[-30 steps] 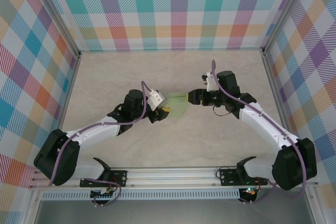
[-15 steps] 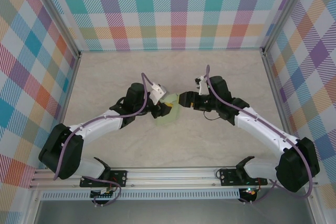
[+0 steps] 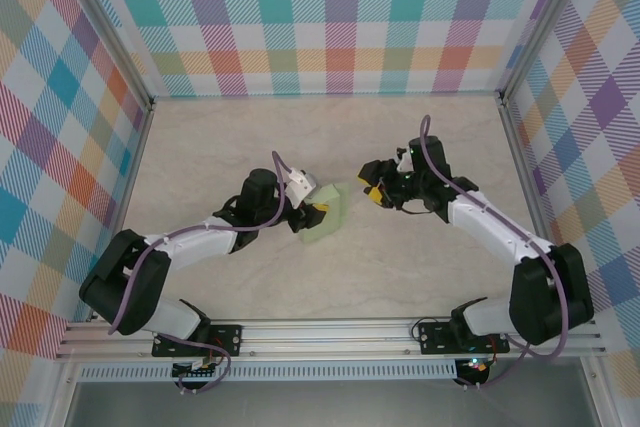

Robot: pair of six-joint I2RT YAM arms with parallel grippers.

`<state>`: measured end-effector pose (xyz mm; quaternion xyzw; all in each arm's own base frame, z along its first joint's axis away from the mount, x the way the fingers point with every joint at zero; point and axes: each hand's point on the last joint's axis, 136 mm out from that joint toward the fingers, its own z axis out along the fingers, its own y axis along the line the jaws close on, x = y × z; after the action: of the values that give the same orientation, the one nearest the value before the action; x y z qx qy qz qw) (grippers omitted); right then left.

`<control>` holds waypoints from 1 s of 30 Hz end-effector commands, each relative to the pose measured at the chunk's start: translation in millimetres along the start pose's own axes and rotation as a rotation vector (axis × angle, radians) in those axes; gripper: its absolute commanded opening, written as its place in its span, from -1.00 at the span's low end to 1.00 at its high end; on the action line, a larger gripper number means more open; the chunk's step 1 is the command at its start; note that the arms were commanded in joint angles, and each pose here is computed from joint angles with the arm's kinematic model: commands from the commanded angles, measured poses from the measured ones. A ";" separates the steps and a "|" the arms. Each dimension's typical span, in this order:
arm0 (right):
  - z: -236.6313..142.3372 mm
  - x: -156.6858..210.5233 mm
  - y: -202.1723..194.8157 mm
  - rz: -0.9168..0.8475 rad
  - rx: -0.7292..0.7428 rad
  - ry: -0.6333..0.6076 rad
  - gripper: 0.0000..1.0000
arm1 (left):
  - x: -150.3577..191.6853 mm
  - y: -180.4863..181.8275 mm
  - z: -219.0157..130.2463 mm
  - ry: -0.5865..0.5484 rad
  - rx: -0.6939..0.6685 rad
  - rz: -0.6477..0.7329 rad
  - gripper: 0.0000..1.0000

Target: Fold the paper box

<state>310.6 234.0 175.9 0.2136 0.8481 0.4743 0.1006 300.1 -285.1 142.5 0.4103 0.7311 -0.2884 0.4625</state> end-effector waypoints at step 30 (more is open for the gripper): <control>29.9 2.4 12.3 0.082 -0.124 0.095 -0.38 | 17.8 -0.2 12.9 0.040 -0.018 0.013 -0.05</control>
<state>324.2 257.0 170.3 0.2323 0.8143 0.5289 0.0566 306.2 -291.3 140.5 0.4154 0.7216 -0.2736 0.4815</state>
